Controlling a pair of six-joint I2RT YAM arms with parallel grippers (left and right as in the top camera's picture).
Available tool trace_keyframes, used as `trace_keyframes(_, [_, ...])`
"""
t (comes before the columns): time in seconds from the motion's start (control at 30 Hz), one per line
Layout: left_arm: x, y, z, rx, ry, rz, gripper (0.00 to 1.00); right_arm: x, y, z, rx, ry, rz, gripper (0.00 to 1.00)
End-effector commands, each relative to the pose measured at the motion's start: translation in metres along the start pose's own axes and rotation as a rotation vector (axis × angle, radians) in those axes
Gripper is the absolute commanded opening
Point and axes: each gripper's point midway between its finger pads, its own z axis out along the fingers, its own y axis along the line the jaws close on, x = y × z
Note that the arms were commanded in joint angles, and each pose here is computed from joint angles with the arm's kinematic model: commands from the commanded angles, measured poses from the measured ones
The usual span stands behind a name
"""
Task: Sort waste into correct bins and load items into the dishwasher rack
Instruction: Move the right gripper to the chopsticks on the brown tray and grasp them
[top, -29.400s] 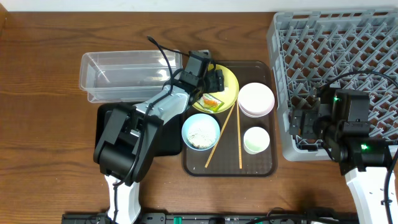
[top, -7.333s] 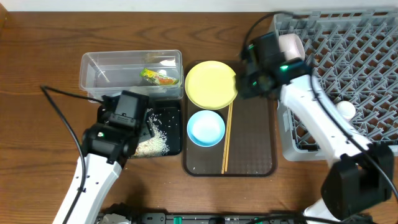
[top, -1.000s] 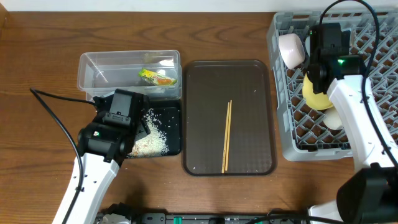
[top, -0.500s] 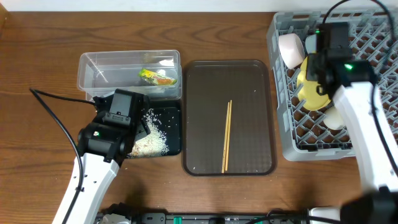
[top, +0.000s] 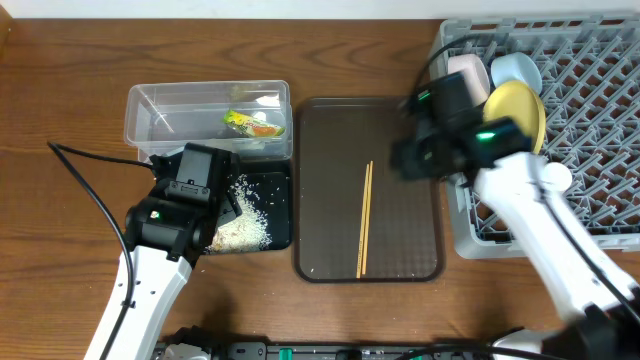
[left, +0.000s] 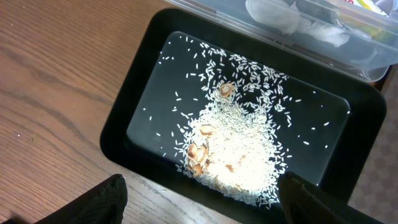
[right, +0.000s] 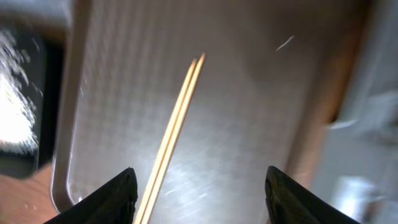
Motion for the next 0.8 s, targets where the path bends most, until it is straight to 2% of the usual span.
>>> trace_keyframes(0.0, [-0.006,0.001,-0.004,-0.001,-0.016,-0.019,0.80,0.035,0.020,0.037,-0.013,0.119,0.030,0.64])
trace_keyframes(0.3, [-0.006,0.001,-0.004,-0.001,-0.016,-0.019,0.80,0.083,0.027,0.111,0.071,0.255,0.050,0.61])
trace_keyframes(0.57, [-0.006,0.001,-0.004,-0.001,-0.016,-0.019,0.80,0.085,0.023,0.119,0.096,0.260,0.076,0.59])
trace_keyframes(0.63, [-0.006,0.001,-0.004,-0.001,-0.016,-0.019,0.80,0.083,0.023,0.119,0.094,0.253,0.078,0.47])
trace_keyframes(0.77, [-0.006,0.001,-0.004,-0.001,-0.016,-0.019,0.80,0.085,0.019,0.117,0.119,0.260,0.111,0.40])
